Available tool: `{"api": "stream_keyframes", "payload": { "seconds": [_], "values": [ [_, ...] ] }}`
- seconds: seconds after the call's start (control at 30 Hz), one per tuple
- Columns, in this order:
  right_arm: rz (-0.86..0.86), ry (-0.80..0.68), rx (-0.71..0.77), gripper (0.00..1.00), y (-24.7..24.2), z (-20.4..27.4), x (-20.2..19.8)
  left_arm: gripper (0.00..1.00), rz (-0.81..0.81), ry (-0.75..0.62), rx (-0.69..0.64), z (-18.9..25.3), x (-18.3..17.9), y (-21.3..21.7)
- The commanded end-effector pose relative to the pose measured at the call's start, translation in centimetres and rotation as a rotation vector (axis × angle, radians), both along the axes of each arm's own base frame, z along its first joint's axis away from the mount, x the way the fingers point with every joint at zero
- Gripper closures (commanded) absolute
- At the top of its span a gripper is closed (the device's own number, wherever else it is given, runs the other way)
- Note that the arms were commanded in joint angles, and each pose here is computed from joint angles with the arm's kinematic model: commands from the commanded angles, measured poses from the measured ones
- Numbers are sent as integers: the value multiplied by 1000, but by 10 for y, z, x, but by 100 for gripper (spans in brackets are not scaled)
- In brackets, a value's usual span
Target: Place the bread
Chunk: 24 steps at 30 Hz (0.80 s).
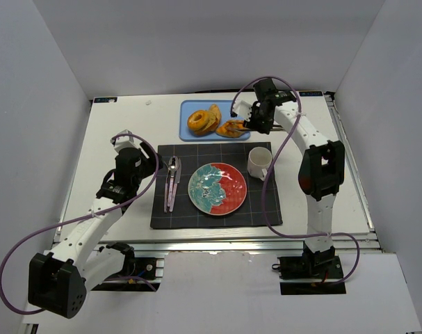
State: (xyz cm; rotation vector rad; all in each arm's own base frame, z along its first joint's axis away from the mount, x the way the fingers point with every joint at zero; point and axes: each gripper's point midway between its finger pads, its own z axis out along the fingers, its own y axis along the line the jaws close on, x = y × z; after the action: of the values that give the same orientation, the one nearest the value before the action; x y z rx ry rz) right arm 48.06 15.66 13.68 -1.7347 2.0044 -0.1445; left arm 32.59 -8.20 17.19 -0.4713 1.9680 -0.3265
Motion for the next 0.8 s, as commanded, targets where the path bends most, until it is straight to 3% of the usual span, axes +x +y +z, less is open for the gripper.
{"api": "stream_keyframes", "payload": {
  "seconds": [0.0, 0.23, 0.4, 0.63, 0.77],
  "values": [
    [5, -14, 12, 62, 5, 15, 3, 21, 4, -30, -6, 9, 1, 0],
    [-5, 10, 24, 79, 7, 19, 1, 21, 6, -31, -6, 10, 1, 1],
    [5, -23, 88, 97, 13, 40, 1, 21, 8, -34, -8, 12, 0, 1],
    [20, -154, 219, 100, 21, 94, 1, 21, 9, -43, -10, 16, 1, 1],
    [59, -159, 272, 100, 25, 111, -19, 21, 11, -49, -13, 18, 1, 1]
  ]
}}
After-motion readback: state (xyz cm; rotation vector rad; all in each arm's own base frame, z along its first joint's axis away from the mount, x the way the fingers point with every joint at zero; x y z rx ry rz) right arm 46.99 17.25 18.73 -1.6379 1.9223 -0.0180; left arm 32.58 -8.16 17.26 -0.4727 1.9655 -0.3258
